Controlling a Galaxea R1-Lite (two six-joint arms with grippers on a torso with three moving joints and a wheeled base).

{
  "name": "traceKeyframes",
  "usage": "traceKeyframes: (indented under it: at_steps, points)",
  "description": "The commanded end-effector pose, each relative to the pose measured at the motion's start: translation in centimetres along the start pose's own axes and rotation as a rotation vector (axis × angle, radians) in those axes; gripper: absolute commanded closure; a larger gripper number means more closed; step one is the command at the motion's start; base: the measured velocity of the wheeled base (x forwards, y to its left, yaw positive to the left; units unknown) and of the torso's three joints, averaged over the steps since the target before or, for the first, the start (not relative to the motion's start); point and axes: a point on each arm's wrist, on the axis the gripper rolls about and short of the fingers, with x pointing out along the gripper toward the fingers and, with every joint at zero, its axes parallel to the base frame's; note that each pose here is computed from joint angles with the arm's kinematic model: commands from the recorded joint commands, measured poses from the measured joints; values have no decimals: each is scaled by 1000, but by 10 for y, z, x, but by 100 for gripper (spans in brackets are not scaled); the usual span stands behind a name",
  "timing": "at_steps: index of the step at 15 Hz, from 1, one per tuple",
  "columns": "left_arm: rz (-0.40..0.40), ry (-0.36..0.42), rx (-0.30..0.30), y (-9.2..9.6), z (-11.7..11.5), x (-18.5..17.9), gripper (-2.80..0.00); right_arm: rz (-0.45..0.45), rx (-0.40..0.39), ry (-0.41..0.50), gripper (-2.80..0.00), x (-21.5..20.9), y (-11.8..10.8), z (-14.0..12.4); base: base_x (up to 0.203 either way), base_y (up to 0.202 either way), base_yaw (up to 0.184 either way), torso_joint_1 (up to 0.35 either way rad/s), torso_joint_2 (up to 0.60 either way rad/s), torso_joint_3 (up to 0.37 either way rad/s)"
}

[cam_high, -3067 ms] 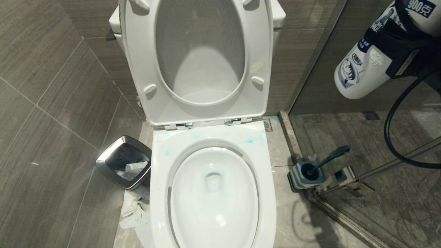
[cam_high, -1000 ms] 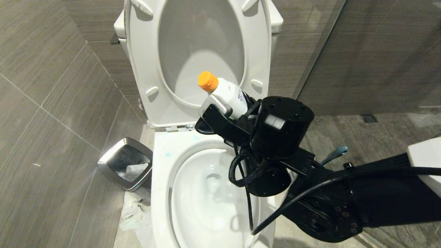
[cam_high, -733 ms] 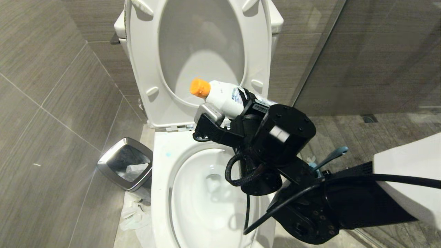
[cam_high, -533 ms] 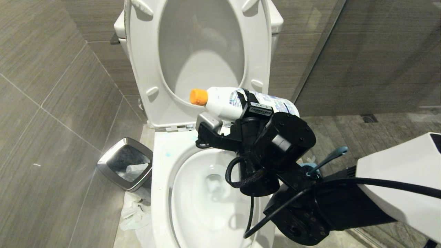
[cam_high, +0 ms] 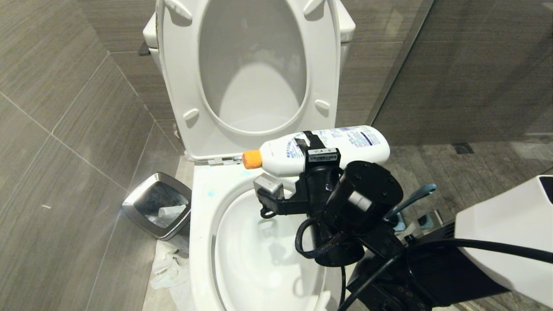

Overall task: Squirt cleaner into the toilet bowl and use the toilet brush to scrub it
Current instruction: Pour in the cleaning agent

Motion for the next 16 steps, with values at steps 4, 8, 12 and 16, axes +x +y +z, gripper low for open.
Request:
traceKeyframes:
  at_steps: [4,8,12,16]
  points:
    - [0,0,0,0,0,0,0,27,-91,-6,0,-11,5,-8,0,0,0,0,0,0]
    - [0,0,0,0,0,0,0,31,-96,-1,0,-11,6,-8,0,0,0,0,0,0]
    - [0,0,0,0,0,0,0,36,-105,-2,0,-12,8,-7,0,0,0,0,0,0]
    - [0,0,0,0,0,0,0,32,-136,-3,0,-12,6,-8,0,0,0,0,0,0]
